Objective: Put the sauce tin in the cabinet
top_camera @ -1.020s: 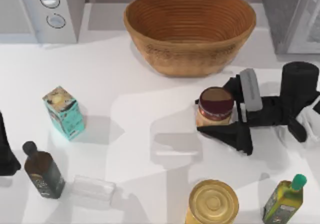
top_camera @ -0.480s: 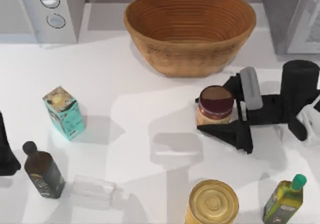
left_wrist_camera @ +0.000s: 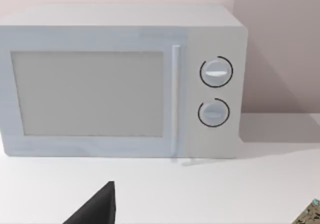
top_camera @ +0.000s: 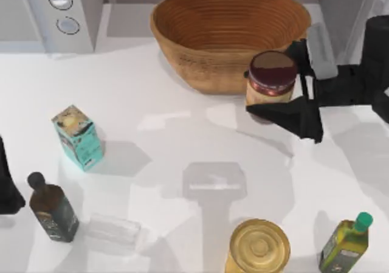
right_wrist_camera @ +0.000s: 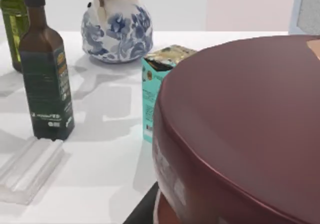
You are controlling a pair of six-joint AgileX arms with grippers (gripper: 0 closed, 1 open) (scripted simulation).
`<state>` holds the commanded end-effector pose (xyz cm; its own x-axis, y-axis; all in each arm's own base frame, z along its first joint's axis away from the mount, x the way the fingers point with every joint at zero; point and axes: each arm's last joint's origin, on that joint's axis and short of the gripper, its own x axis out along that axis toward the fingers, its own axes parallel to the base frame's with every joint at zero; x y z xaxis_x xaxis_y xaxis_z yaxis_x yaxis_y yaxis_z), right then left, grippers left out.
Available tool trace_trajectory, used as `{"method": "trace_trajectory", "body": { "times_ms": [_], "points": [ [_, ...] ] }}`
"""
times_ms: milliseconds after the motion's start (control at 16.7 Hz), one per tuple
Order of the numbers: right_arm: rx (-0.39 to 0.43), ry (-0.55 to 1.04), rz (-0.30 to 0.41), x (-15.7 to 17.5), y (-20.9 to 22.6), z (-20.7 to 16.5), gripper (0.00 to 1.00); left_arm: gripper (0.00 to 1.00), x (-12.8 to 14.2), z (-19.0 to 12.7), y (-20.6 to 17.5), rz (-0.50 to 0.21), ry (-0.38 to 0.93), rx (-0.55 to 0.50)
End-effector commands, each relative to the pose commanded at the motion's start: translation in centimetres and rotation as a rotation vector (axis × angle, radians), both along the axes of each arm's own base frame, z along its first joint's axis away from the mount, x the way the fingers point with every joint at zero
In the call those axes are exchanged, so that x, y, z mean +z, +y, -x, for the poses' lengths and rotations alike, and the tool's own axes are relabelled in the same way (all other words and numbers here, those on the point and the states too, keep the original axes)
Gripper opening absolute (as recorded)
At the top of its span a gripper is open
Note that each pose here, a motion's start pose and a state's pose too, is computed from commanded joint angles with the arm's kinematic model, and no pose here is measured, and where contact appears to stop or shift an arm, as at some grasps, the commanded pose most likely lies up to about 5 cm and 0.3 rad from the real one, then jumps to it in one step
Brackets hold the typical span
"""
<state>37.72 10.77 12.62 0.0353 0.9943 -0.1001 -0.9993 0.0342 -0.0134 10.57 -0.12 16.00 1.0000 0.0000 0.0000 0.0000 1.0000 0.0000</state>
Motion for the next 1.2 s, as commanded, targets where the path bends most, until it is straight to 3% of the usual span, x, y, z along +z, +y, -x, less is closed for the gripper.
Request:
{"method": "trace_trajectory", "body": {
  "times_ms": [240, 720, 960, 1200],
  "points": [
    [0.019, 0.013, -0.001, 3.9, 0.3, 0.9, 0.0, 1.0, 0.0, 0.0, 0.0, 0.0, 0.0, 0.0],
    [-0.008, 0.019, 0.005, 4.8, -0.1, 1.4, 0.0, 1.0, 0.0, 0.0, 0.0, 0.0, 0.0, 0.0],
    [-0.161, 0.037, 0.034, 7.8, -1.9, 4.1, 0.0, 1.0, 0.0, 0.0, 0.0, 0.0, 0.0, 0.0],
    [-0.427, 0.056, 0.06, 11.2, -4.7, 9.4, 0.0, 1.0, 0.0, 0.0, 0.0, 0.0, 0.0, 0.0]
  ]
}}
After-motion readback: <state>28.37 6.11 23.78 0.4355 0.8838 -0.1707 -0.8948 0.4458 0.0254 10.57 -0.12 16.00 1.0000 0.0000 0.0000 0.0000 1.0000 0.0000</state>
